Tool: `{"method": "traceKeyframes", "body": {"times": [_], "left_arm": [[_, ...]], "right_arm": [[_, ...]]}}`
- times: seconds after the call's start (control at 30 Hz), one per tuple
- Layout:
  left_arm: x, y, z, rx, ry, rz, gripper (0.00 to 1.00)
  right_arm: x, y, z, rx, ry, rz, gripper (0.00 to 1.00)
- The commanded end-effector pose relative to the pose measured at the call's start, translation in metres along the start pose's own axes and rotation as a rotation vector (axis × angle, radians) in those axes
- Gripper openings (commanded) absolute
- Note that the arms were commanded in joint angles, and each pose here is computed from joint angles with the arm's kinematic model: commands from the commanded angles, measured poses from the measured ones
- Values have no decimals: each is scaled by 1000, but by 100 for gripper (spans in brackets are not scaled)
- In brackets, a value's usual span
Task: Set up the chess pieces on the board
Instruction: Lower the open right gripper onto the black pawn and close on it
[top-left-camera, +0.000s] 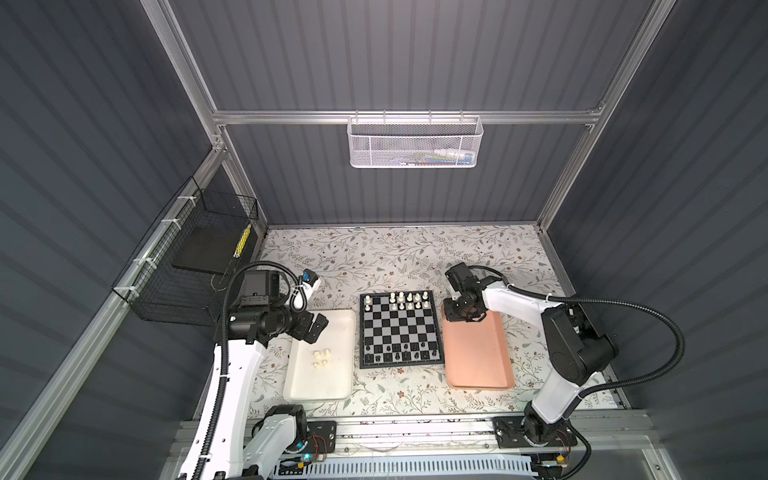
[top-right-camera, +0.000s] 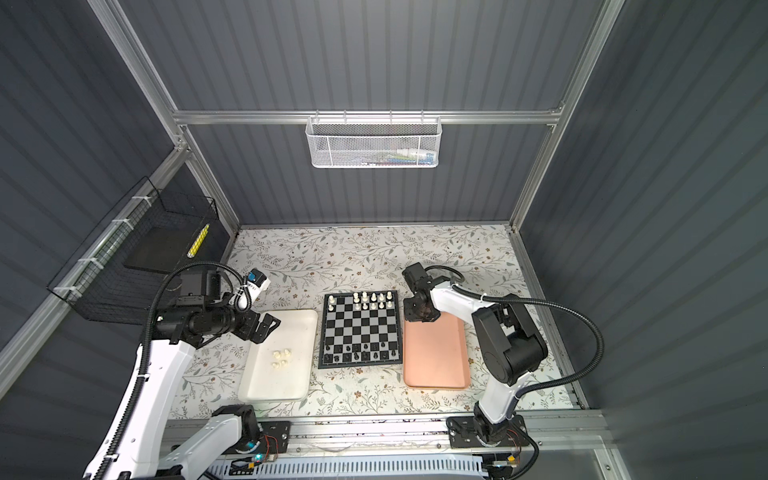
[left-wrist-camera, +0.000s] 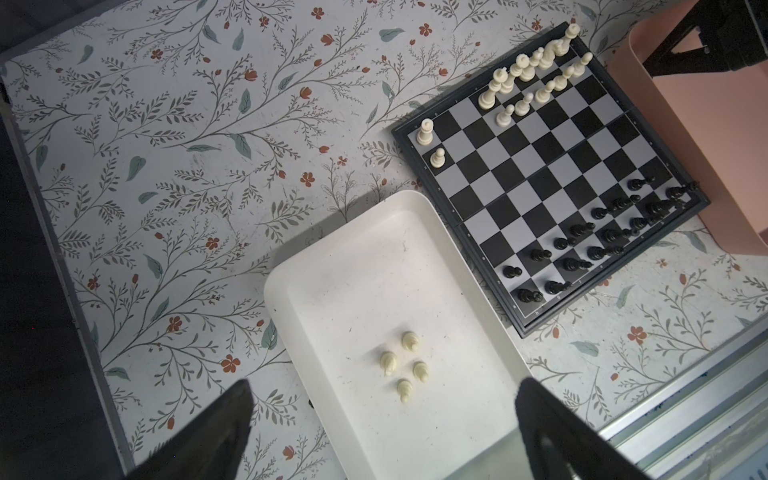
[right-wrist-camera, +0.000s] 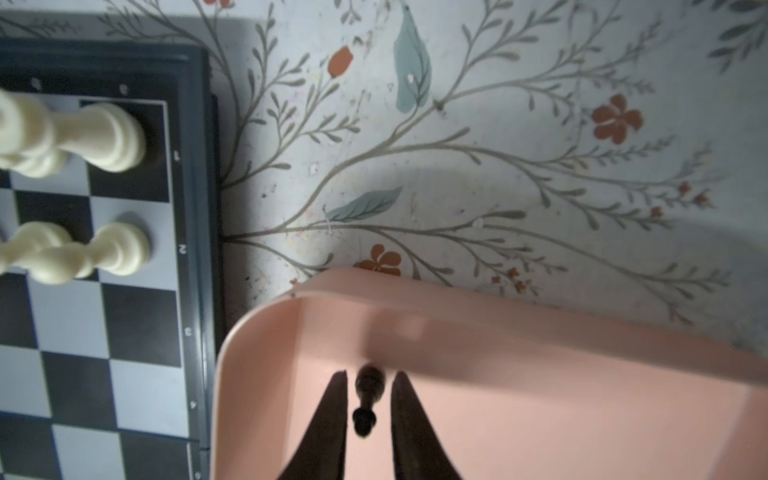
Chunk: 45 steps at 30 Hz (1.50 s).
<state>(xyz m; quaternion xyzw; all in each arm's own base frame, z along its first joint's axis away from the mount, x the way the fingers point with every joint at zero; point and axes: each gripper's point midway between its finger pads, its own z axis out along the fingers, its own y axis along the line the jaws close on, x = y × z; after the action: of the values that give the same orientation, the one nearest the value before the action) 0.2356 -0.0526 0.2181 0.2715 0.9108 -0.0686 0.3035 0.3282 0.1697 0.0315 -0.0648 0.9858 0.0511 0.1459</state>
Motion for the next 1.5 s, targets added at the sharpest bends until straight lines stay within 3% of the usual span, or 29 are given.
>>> {"method": "traceKeyframes", "body": {"times": [0.0, 1.07, 1.47], "left_arm": [[6, -3, 1, 2, 12, -2, 100], [8, -2, 0, -9, 15, 1, 100], [9, -1, -1, -15, 17, 2, 99]], "right_arm": [[-1, 1, 1, 9, 0, -17, 22], [6, 0, 7, 22, 18, -26, 13], [9, -3, 8, 35, 23, -26, 19]]}}
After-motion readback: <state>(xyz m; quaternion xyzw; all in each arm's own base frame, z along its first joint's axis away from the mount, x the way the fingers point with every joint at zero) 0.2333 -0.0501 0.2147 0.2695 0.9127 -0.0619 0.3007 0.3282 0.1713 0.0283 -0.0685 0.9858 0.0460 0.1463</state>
